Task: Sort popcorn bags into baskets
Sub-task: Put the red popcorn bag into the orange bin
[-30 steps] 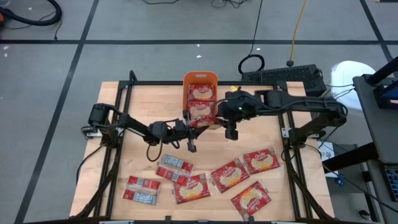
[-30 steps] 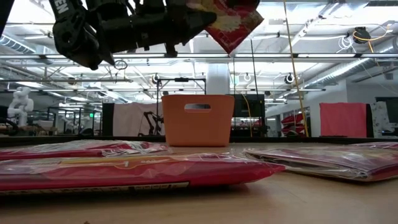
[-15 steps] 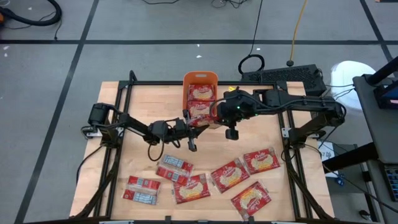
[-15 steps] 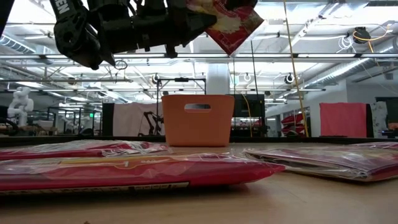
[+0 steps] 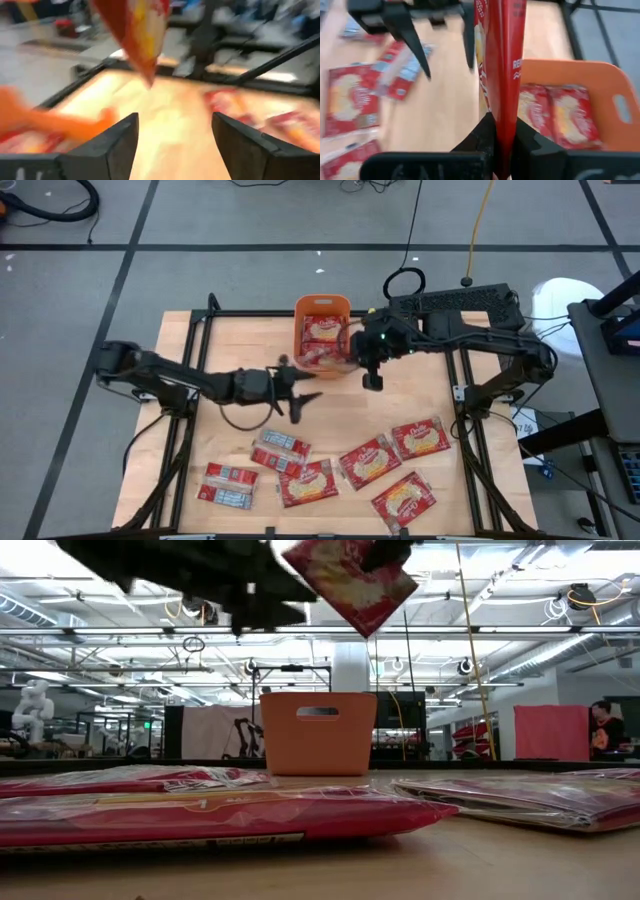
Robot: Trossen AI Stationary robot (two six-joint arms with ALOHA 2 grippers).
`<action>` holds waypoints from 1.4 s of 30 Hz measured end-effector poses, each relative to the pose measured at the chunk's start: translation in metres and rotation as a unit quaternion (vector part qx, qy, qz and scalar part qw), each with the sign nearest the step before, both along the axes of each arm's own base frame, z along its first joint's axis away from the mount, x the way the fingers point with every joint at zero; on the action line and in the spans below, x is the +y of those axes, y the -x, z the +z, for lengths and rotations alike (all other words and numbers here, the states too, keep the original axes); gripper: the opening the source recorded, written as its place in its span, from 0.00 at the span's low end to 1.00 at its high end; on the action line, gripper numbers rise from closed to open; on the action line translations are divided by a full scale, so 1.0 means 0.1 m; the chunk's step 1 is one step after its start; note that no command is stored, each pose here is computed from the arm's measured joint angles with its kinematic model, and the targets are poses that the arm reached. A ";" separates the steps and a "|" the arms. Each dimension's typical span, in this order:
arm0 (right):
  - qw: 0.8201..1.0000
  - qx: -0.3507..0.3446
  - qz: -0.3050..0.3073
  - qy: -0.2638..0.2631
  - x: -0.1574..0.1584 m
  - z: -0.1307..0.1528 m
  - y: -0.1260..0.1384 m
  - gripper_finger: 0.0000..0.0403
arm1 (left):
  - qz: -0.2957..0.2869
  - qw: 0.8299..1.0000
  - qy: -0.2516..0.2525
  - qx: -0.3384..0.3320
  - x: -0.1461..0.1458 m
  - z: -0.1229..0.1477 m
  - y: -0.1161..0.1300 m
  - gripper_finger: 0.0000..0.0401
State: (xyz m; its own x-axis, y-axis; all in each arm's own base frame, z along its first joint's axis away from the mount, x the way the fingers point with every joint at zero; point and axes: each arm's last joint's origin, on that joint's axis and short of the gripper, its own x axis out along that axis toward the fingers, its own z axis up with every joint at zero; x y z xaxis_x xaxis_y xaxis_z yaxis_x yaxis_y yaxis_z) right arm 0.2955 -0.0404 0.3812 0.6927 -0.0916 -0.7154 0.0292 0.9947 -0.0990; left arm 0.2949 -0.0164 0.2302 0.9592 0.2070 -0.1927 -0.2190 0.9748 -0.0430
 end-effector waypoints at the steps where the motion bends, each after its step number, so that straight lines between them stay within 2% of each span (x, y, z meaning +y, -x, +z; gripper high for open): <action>1: 1.000 0.000 -0.008 0.002 -0.06 0.00 0.01 0.04 | 0.019 1.000 -0.003 0.021 0.02 0.03 0.07 0.64; 4: 1.000 -0.002 -0.020 -0.003 -0.24 -0.01 0.03 0.04 | 0.068 0.994 -0.016 0.082 0.06 0.08 0.27 0.62; 8: 1.000 -0.005 -0.023 -0.012 -0.51 -0.05 0.01 0.04 | 0.080 0.990 -0.025 0.118 0.08 0.12 0.42 0.57; 14: 0.999 0.022 -0.023 -0.022 -0.96 -0.16 -0.21 0.04 | 0.077 0.989 -0.028 0.127 0.06 0.10 0.42 0.48; 21: 0.990 0.134 0.002 -0.036 -1.33 -0.31 -0.58 0.04 | 0.070 0.987 -0.018 0.142 -0.01 0.02 0.39 0.42; 26: 0.980 0.191 0.025 -0.050 -1.44 -0.52 -0.79 0.04 | 0.056 0.986 -0.020 0.158 -0.09 -0.01 0.41 0.40; 32: 0.969 0.236 0.038 -0.067 -1.48 -0.76 -0.87 0.04 | 0.042 0.986 -0.017 0.161 -0.17 -0.03 0.42 0.40; 42: 0.968 0.238 0.034 -0.072 -1.48 -0.85 -0.92 0.04 | 0.034 0.986 -0.025 0.162 -0.20 -0.03 0.43 0.40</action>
State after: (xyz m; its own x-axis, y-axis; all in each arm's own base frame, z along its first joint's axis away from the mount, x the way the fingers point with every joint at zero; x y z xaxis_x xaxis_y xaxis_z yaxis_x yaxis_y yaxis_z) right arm 0.3870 -0.1882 0.2967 0.2819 0.0675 -0.9571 -0.0524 0.9971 0.0549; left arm 0.2523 -0.0361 0.2276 0.8323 0.2857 -0.4750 -0.2778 0.9565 0.0888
